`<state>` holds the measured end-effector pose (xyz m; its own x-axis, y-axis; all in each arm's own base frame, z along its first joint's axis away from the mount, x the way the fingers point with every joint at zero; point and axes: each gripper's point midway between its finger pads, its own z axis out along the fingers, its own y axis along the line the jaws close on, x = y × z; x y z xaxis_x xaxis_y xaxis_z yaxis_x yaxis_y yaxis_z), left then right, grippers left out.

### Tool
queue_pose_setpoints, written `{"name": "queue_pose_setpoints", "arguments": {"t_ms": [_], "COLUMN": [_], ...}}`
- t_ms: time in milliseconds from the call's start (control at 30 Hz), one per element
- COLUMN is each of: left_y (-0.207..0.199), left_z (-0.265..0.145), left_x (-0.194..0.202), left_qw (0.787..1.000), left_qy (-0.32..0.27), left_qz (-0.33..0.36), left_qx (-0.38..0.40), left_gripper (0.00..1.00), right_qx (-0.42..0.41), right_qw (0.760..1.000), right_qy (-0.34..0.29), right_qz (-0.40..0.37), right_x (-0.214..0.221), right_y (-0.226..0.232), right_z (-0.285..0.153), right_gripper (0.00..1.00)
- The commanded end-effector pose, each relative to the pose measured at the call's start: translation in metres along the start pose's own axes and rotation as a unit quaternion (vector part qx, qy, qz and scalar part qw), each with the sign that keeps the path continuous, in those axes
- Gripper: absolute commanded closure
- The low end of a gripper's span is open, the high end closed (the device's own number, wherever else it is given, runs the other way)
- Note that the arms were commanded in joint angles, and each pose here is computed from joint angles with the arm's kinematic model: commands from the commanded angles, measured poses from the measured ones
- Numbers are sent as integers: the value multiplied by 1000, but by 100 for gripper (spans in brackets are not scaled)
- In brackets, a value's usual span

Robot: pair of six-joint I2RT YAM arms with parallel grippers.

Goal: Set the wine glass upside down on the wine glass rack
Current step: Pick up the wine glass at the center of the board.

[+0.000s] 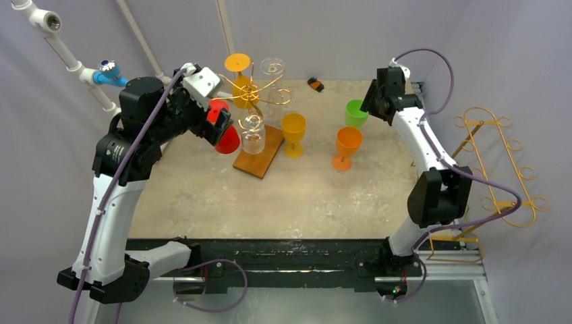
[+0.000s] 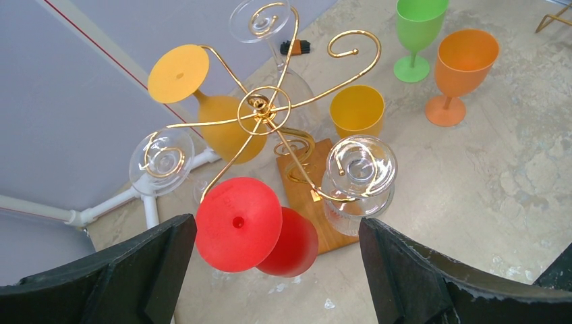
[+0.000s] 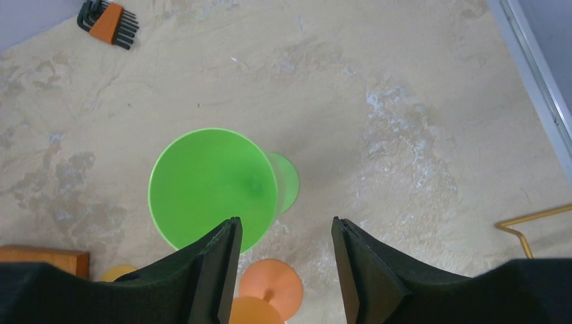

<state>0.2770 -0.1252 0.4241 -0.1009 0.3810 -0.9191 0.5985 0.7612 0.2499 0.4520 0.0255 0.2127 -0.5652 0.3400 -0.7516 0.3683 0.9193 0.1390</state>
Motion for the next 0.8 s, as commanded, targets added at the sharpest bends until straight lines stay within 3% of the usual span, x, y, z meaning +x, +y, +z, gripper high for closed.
{"name": "queue_pose_setpoints", "arguments": {"t_ms": [0, 167, 400, 567, 767], "left_y": [2, 0, -1, -4, -8], "left_z": [-8, -8, -11, -11, -10], "left_x": [-5, -4, -6, -7, -10], "left_qw": [1000, 1000, 1000, 1000, 999], "left_qy": [-1, 2, -2, -4, -9], "left_qz": [-16, -19, -19, -24, -32], "left_qx": [-12, -6, -5, 2, 14], "left_gripper": [0, 0, 0, 0, 0], "right_qx": [-1, 6, 14, 0, -40], "right_qw": [1000, 1000, 1000, 999, 987], "right_qy": [-20, 7, 13, -40, -140], "right_qz": [13, 9, 13, 31, 70], "right_x": [-18, -1, 0, -42, -110], "right_y": [7, 8, 5, 10, 12], "right_z": [10, 35, 47, 16, -63], "right_gripper": [41, 46, 71, 100, 100]}}
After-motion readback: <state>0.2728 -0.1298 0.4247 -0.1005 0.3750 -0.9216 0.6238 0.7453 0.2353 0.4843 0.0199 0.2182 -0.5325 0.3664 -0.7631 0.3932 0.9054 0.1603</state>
